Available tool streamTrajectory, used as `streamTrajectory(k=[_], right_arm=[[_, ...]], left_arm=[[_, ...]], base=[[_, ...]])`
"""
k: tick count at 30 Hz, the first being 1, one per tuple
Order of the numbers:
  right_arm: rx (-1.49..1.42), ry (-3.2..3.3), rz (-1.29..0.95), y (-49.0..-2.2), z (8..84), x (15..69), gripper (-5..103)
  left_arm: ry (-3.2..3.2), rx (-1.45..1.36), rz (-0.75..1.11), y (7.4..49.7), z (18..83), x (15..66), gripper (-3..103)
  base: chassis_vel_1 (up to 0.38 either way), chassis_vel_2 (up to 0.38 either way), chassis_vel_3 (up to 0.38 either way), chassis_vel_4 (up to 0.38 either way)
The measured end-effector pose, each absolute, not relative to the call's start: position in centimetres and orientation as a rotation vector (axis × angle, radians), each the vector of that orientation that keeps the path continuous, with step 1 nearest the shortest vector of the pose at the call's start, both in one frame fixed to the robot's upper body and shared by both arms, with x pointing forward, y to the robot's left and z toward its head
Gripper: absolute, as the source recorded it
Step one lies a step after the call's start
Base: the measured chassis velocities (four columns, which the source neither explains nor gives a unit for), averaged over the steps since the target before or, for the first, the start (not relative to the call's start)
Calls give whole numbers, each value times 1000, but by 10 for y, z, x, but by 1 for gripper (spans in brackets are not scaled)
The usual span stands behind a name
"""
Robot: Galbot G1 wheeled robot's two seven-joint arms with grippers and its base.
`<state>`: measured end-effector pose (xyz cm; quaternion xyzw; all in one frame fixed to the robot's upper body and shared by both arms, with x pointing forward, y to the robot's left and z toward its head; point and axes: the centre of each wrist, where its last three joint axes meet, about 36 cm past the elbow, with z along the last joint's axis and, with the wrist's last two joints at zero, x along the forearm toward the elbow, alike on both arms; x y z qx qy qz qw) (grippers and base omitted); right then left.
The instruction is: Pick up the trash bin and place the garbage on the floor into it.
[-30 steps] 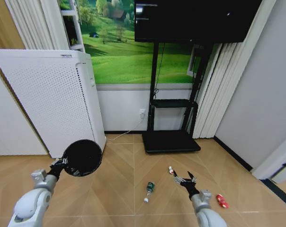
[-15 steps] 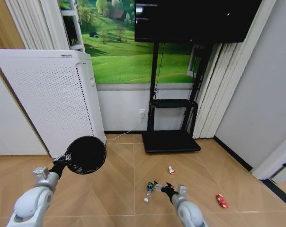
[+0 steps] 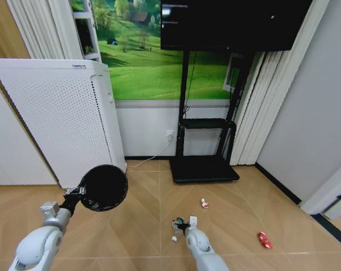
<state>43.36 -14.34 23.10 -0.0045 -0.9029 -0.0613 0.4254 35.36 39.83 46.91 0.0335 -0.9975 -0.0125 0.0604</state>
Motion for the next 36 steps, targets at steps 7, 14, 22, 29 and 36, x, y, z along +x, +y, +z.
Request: streamTrajectory(k=[7,14,22,29,36], right_arm=[[-67,-2216,-135,-133,211,436,100],[-81,-2208,-141,-113,194,440,100],[-95,-2221,-42,-111,175,441,95],[-91,-2235,-19,-110,165,437,69],[-102,-2249,-12,-118,162,433,44]], left_arm=[[-3013,114,-30,397,471,350,4],[-3004,130,-33,399,471,342,4],[-3017,121,-34,398,478,335,4],[-3018,109,-31,394,482,332,4],[-3020,104,-26,392,484,330,4]], base=[[0,0,0,0],[0,0,0,0],[0,0,0,0],[0,0,0,0],[0,0,0,0]])
